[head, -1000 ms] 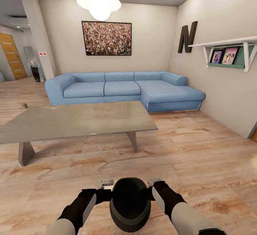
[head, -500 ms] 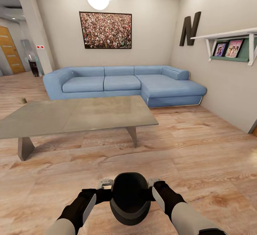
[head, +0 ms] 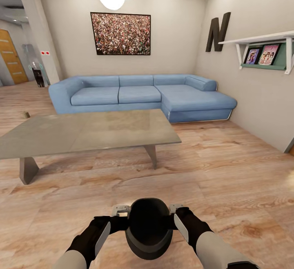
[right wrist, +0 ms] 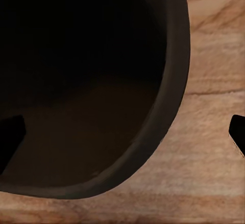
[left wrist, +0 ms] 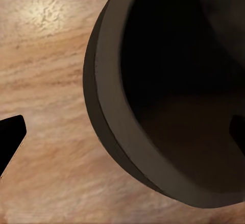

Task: Place each of the two pumpkins and all three candles from the living room inside a cabinet in the living room (use any cabinet), then make sure every cabinet is closed, and position the cauldron so it is next to a table in the living room.

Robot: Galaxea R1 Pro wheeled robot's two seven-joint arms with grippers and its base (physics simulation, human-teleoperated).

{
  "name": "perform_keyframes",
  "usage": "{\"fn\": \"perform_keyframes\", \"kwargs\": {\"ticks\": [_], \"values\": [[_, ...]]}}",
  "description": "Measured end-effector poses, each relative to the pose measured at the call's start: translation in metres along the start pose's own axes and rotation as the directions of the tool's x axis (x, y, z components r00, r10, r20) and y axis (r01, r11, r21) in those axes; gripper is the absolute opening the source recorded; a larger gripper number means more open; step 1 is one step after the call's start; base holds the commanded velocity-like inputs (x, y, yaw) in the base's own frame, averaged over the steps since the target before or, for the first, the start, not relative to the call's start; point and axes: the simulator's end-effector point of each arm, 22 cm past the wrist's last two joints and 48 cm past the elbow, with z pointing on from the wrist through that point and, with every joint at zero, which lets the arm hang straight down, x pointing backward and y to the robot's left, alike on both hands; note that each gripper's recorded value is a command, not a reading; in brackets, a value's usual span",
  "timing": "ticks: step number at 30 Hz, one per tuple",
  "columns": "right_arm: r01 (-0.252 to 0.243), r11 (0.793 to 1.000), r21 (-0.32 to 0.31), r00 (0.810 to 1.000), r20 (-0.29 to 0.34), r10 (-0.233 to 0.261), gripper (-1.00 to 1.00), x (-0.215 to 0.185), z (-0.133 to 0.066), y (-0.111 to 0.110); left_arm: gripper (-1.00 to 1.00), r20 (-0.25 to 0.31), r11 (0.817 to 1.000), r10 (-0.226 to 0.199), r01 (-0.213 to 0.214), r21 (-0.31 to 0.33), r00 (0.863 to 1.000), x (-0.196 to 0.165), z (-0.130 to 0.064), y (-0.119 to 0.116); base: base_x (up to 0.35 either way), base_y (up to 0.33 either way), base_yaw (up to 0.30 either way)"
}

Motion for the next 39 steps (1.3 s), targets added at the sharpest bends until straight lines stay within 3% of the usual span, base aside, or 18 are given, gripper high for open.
{"fn": "perform_keyframes", "kwargs": {"ticks": [20,32,39], "values": [[0.0,1.0,0.0,1.0,0.0,0.0,1.0,0.0,0.0,0.0,1.0,-0.005,1.0,0.023,-0.023,0.002,1.0,0.002,0.001,-0.003,0.078,0.0,0.0],[-0.002,1.0,0.002,0.999,0.035,0.002,1.0,-0.007,0.001,-0.001,1.0,-0.005,1.0,0.024,-0.024,-0.001,1.0,0.002,0.001,-0.001,0.001,0.0,0.0],[-0.007,1.0,0.001,1.0,0.009,0.007,1.0,0.004,0.012,-0.003,1.0,-0.032,1.0,0.017,-0.017,-0.004,0.999,0.014,0.01,0.002,0.0,0.0,0.0]]}}
